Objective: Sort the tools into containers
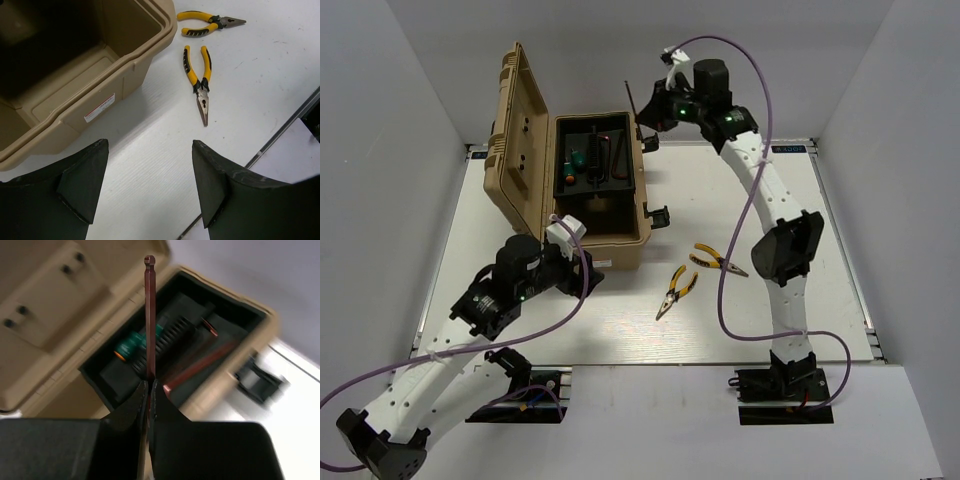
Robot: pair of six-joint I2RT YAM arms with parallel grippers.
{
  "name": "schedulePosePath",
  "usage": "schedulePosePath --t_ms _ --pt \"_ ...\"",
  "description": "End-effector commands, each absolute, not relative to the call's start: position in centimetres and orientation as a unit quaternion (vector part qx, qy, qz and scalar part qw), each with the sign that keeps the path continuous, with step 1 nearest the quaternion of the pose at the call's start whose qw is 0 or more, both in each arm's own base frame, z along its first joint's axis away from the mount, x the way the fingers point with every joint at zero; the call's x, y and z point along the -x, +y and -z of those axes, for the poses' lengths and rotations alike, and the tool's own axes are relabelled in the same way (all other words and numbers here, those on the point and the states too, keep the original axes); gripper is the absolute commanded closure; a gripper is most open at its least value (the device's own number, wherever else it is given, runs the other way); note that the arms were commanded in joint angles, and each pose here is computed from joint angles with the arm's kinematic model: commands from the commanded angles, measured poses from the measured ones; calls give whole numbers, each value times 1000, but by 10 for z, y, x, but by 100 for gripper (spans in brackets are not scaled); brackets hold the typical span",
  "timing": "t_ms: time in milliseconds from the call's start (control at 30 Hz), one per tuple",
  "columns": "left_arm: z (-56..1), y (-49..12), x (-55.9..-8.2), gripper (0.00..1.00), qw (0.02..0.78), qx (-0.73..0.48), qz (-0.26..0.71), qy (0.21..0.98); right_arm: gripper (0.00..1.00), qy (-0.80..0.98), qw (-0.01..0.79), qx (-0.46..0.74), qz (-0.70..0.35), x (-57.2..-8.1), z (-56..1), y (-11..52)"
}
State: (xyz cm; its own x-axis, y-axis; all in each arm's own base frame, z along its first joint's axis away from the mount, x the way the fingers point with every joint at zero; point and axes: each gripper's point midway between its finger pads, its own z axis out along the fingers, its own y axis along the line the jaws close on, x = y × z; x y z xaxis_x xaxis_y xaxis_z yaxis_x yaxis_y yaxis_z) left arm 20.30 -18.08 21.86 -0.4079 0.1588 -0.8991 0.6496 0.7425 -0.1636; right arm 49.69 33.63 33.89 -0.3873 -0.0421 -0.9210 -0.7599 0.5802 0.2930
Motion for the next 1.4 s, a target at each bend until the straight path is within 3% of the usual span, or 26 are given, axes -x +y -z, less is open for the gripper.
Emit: schedulePosePath --t_ms 0,167,400,433,467,567,633,767,867,933,967,1000,1067,1133,1233,1300,1333,1367 --pt "-220 -185 -205 22 486 -262 260 793 100 687 501 288 -440 -494 -360 378" --pt "-214 -189 -204 22 472 -268 265 797 100 675 493 261 -482 -509 -331 415" --pt "-215 -199 -202 18 456 -296 276 793 100 700 469 289 -454 -513 -265 434" --pt "-212 -200 -203 18 454 -299 273 794 97 702 466 293 -452 -511 -263 435" --pt "-212 -204 -202 17 448 -306 278 793 84 704 462 296 -452 -508 -262 435" --pt "-209 -216 -201 15 428 -320 295 792 67 697 463 312 -449 -499 -275 431" --pt "-202 -227 -204 13 413 -334 300 792 65 696 459 319 -450 -493 -282 426" --pt "-194 -261 -200 12 380 -376 311 786 65 679 496 335 -425 -474 -343 398" --pt "-193 -284 -194 12 375 -400 306 778 65 723 513 319 -336 -480 -346 351" --pt "-186 -299 -194 12 366 -406 300 782 85 736 530 314 -281 -473 -363 309" --pt "-180 -303 -195 13 365 -409 289 785 99 767 497 315 -255 -471 -326 292" --pt "-179 -312 -188 16 358 -412 290 786 100 771 529 291 -204 -470 -350 255" --pt "-165 -325 -192 19 356 -409 272 795 100 818 476 286 -152 -463 -297 212" --pt "-156 -336 -190 31 355 -400 259 804 100 847 454 249 -120 -446 -293 159" --pt "-140 -355 -201 63 359 -369 228 827 100 892 359 237 -141 -393 -225 122" --pt "-137 -363 -213 80 373 -343 208 837 100 902 343 215 -153 -367 -201 99" --pt "-123 -365 -222 82 374 -333 188 845 100 896 341 217 -183 -337 -195 103" --pt "-119 -366 -227 82 375 -323 178 850 89 890 361 209 -183 -340 -191 96"
